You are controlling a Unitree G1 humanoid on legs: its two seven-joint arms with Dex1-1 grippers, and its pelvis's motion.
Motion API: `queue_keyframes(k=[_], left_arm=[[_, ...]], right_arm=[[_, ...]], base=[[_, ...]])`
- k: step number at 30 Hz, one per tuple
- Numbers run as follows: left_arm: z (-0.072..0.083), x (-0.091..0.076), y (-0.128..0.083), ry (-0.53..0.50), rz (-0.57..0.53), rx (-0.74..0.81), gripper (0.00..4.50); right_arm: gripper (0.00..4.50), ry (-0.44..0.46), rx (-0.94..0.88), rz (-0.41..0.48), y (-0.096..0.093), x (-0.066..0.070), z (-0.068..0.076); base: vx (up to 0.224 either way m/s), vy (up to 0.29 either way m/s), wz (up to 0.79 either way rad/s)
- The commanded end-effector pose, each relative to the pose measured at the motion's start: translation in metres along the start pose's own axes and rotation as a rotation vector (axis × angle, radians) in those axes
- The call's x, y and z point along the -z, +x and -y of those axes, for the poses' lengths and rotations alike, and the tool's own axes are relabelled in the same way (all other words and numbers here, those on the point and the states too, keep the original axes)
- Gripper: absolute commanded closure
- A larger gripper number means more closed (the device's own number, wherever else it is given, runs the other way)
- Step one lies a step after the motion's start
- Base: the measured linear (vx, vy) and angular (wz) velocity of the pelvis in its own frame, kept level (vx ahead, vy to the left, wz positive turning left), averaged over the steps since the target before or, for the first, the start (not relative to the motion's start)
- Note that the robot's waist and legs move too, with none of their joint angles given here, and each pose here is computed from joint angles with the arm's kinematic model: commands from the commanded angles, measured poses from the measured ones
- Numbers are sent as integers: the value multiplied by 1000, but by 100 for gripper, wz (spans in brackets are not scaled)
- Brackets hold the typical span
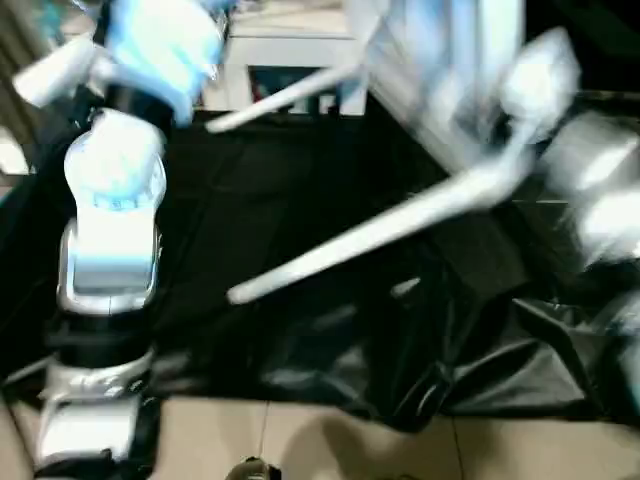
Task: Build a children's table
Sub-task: Flip table
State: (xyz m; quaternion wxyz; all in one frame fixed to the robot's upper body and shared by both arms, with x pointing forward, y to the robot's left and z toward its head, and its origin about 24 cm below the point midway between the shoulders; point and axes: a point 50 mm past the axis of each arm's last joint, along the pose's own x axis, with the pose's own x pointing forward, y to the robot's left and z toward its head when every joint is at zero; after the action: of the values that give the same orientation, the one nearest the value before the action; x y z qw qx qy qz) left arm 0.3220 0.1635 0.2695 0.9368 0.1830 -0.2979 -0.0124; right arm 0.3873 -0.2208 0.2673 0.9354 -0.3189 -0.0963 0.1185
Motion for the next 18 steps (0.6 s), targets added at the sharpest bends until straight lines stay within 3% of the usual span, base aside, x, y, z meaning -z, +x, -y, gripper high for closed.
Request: queue_keyframes(k=[1, 4, 8, 12, 18], left_arm=[[-18, 9, 0, -197, -47, -159, 125], [-9, 29, -7, -265, -153, -136, 141], [0, 41, -14, -319, -234, -112, 154], [12, 57, -24, -325, -345, -75, 162], [14, 77, -44, -327, -463, -86, 182]], right_arm=[[269, -107, -80, 27, 2, -13, 2], [277, -175, -45, 42, 4, -28, 16], [278, -233, -12, 43, 9, -36, 24], [278, -250, -52, 67, 18, -45, 17], [278, -322, -80, 136, 29, -73, 14]], base=[[-84, -1, 4], [-66, 25, -7], [-56, 45, -9], [-30, -11, 4], [6, 5, -4]])
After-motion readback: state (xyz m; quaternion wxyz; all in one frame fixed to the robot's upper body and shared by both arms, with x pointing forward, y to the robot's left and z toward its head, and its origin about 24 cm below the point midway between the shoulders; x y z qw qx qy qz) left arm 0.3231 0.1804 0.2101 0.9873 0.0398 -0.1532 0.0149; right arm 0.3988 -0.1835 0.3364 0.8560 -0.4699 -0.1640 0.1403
